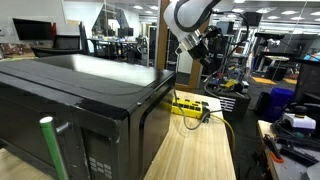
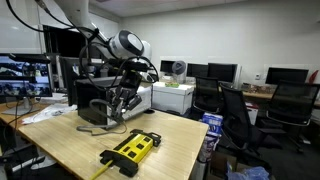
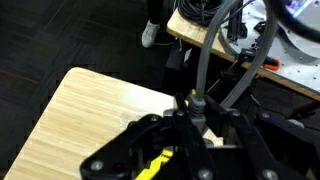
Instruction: Plug the power cable inside the extension cord
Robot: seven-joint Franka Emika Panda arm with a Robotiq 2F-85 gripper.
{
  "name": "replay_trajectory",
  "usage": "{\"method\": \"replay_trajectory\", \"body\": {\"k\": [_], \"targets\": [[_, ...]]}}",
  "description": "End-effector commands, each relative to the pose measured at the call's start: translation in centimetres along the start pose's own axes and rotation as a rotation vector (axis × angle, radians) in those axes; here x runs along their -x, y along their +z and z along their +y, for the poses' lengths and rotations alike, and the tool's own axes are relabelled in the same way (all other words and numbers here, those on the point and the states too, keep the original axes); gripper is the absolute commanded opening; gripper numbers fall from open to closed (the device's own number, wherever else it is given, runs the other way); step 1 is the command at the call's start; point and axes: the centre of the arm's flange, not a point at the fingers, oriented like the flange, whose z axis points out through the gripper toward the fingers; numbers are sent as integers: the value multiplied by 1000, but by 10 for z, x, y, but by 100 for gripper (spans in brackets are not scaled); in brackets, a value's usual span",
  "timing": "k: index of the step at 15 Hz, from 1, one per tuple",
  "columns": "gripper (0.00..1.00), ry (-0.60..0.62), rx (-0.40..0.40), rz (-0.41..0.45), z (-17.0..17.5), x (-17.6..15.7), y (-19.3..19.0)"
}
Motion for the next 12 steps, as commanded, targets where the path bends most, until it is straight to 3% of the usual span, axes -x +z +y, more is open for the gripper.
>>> {"method": "replay_trajectory", "body": {"k": [1,6,12], "targets": [[5,-19,-84,-112,22,-4,7],[5,15,-195,-218,38,-12,29],[5,28,-245,-278,53,-27,40]]}}
